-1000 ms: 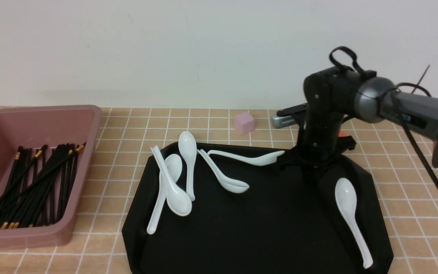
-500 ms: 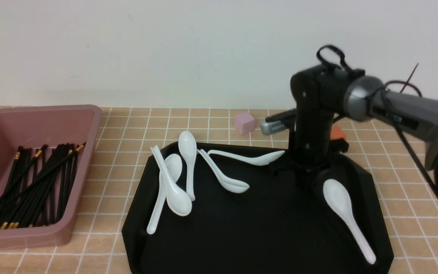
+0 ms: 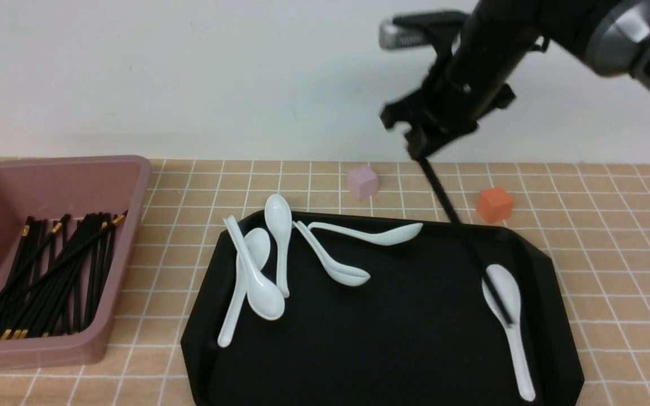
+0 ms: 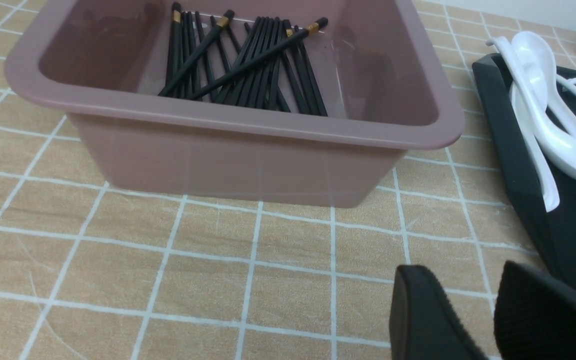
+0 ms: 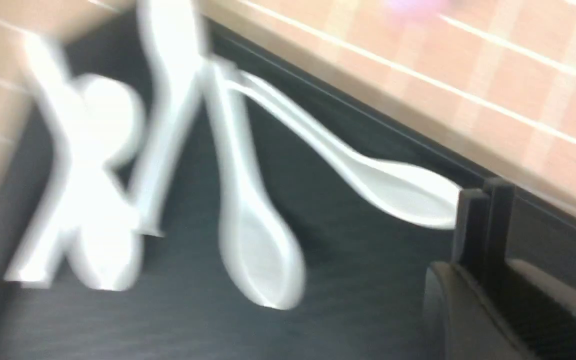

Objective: On brown tablecloth take chopsticks from black tray and put them in box.

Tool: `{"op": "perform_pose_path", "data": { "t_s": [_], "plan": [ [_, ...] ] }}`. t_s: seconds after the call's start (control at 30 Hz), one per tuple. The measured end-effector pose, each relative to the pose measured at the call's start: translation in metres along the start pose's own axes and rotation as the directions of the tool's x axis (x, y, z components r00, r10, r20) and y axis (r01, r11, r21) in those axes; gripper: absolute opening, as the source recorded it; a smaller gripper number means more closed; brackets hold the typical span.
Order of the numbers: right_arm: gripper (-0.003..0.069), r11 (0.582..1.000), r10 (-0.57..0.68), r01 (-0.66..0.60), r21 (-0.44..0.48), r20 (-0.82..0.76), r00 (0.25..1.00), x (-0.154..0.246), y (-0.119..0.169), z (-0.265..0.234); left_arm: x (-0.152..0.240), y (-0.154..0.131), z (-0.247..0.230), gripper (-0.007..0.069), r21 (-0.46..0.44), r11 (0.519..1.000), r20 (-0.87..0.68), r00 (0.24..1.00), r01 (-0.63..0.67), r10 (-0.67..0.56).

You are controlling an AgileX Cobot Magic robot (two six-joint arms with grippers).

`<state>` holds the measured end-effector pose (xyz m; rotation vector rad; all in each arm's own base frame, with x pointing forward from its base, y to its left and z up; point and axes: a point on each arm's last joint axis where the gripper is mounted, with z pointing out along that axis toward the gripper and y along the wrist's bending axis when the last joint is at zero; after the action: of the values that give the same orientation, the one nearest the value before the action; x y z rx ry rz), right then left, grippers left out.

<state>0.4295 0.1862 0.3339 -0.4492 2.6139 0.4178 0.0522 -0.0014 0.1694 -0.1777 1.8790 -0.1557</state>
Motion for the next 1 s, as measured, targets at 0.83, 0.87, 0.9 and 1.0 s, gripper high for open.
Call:
{"op": "perform_pose_path", "data": {
  "t_s": [0.83,0.87,0.9,1.0],
  "plan": [
    [0.0116,0.692,0.488,-0.016,-0.722,0.45,0.748,-0.012,0.205,0.112,0.0,0.0,0.0,0.0238,0.0,1.0,0.0,1.0,0.0,0.0],
    [0.0116,0.719,0.448,0.006,-0.695,0.469,0.761,-0.004,0.212,0.126,0.0,0.0,0.0,0.0238,0.0,1.0,0.0,1.0,0.0,0.0],
    [0.0116,0.736,0.426,0.012,-0.677,0.478,0.768,0.002,0.217,0.136,0.0,0.0,0.0,0.0238,0.0,1.0,0.0,1.0,0.0,0.0],
    [0.0116,0.766,0.399,0.004,-0.643,0.48,0.781,0.014,0.223,0.158,0.0,0.0,0.0,0.0238,0.0,1.0,0.0,1.0,0.0,0.0]
  ]
}}
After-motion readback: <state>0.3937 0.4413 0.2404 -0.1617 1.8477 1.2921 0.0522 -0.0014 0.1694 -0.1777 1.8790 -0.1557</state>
